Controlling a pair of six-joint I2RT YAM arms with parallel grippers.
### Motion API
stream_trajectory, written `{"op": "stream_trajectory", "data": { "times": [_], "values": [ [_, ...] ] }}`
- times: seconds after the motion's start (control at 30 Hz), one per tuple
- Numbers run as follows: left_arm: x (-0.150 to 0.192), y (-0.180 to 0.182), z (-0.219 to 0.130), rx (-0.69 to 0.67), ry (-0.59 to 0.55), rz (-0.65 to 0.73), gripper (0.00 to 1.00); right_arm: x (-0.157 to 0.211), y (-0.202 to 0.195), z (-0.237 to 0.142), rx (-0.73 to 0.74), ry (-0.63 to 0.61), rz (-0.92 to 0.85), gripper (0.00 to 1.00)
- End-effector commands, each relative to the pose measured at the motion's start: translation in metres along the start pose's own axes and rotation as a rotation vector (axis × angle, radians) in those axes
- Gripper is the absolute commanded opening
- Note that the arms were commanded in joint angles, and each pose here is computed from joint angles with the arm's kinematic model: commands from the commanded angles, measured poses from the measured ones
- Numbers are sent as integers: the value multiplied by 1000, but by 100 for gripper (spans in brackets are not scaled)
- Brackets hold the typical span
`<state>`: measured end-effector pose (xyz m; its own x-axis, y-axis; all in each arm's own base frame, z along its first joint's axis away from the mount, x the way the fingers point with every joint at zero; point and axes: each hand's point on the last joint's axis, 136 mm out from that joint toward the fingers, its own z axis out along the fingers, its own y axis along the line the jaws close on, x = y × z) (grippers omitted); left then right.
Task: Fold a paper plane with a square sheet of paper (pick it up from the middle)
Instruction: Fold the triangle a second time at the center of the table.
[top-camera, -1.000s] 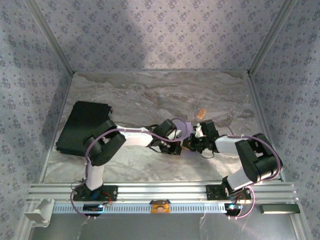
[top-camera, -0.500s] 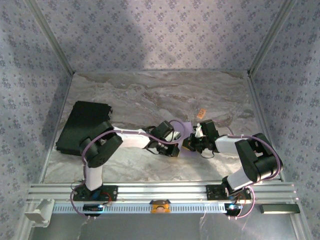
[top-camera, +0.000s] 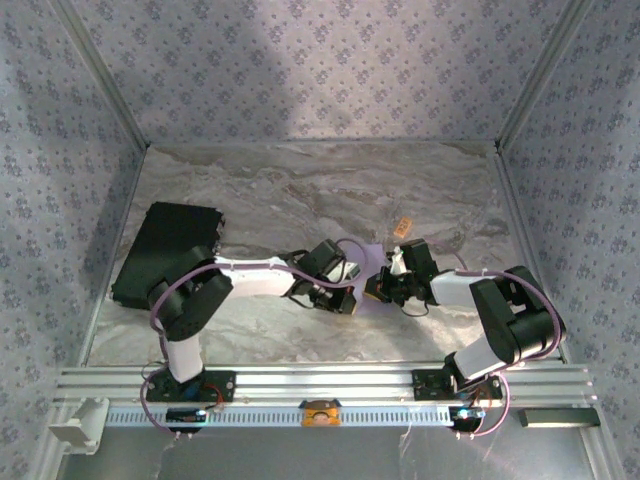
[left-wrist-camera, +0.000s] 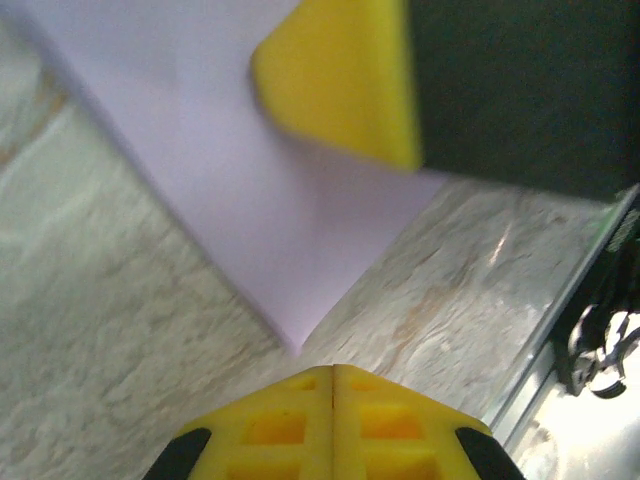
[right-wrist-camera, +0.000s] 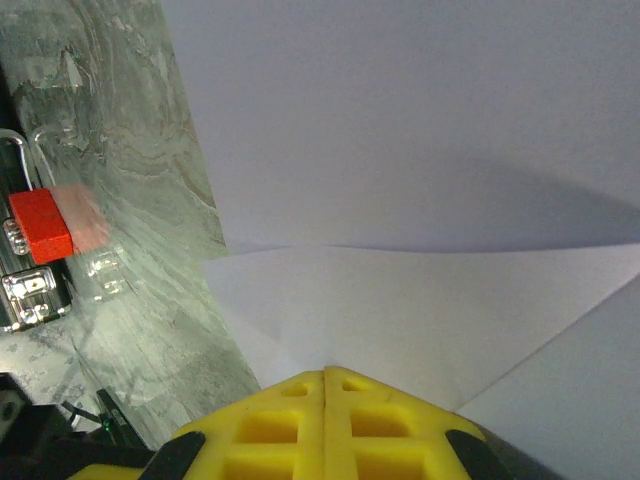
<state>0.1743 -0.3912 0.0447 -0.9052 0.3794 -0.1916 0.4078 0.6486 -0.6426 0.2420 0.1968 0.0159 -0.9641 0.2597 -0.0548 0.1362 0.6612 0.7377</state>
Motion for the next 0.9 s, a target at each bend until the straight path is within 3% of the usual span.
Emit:
{"op": "stream_trajectory", "data": {
  "times": [0.0, 0.17, 0.57, 0.87],
  "values": [
    [-28, -10, 0, 18, -45, 1, 2, 11, -41, 3, 142, 12, 75, 5],
    [-31, 9, 13, -16, -6, -26, 2, 8, -38, 2, 142, 18, 74, 4],
    [6, 49, 32, -100, 92, -76, 0, -8, -25, -4, 128, -2, 46, 4],
    [10, 50, 33, -92, 83, -87, 0, -40, -42, -15, 48, -104, 85, 5]
  ]
}}
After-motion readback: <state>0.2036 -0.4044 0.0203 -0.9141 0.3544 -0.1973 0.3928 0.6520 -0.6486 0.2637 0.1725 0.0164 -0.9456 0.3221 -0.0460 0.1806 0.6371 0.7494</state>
